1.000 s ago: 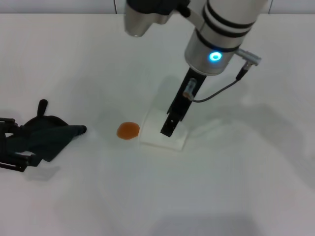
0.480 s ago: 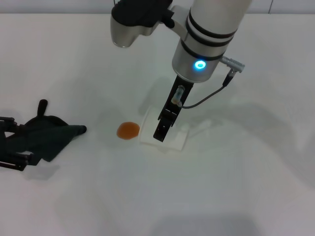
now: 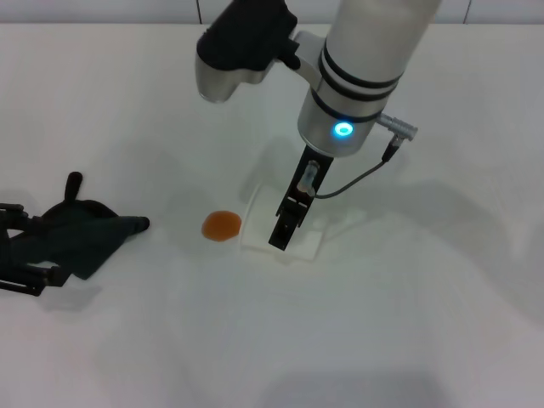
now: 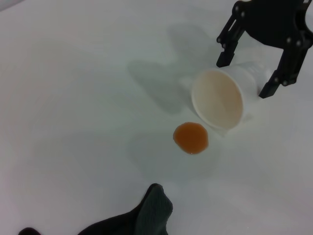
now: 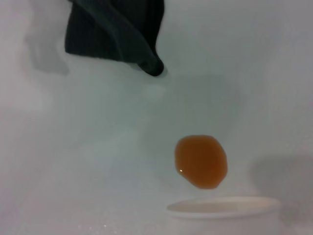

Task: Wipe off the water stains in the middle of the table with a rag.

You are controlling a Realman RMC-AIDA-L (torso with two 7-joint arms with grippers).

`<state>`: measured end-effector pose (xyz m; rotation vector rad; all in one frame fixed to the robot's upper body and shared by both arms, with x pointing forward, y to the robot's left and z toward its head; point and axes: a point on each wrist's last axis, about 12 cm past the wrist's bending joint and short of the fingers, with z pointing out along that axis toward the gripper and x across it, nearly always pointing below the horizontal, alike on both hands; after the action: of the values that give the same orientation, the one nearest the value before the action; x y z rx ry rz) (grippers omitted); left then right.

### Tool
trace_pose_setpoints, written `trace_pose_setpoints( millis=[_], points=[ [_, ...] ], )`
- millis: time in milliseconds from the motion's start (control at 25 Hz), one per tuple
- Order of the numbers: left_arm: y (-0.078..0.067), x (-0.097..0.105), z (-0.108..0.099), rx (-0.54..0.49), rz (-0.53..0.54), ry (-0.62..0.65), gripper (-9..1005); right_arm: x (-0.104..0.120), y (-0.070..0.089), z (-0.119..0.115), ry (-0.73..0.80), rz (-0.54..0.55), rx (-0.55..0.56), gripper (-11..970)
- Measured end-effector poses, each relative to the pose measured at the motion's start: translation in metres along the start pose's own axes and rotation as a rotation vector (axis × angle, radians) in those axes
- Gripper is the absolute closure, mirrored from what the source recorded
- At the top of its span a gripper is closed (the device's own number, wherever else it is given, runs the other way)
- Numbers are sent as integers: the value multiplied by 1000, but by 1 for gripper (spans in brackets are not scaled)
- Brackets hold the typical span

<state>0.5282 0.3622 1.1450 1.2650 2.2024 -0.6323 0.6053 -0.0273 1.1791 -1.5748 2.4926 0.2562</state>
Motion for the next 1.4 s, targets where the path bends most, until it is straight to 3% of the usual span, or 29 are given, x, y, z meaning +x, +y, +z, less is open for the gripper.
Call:
trace_pose_setpoints(
  millis=[480, 1400],
  points=[
    [0, 0, 2, -8, -2, 0, 148, 3, 6, 20, -6, -56, 31, 120],
    [1, 1, 4, -13, -5, 5, 148, 17, 4, 37, -27, -29, -1, 127]
  ],
)
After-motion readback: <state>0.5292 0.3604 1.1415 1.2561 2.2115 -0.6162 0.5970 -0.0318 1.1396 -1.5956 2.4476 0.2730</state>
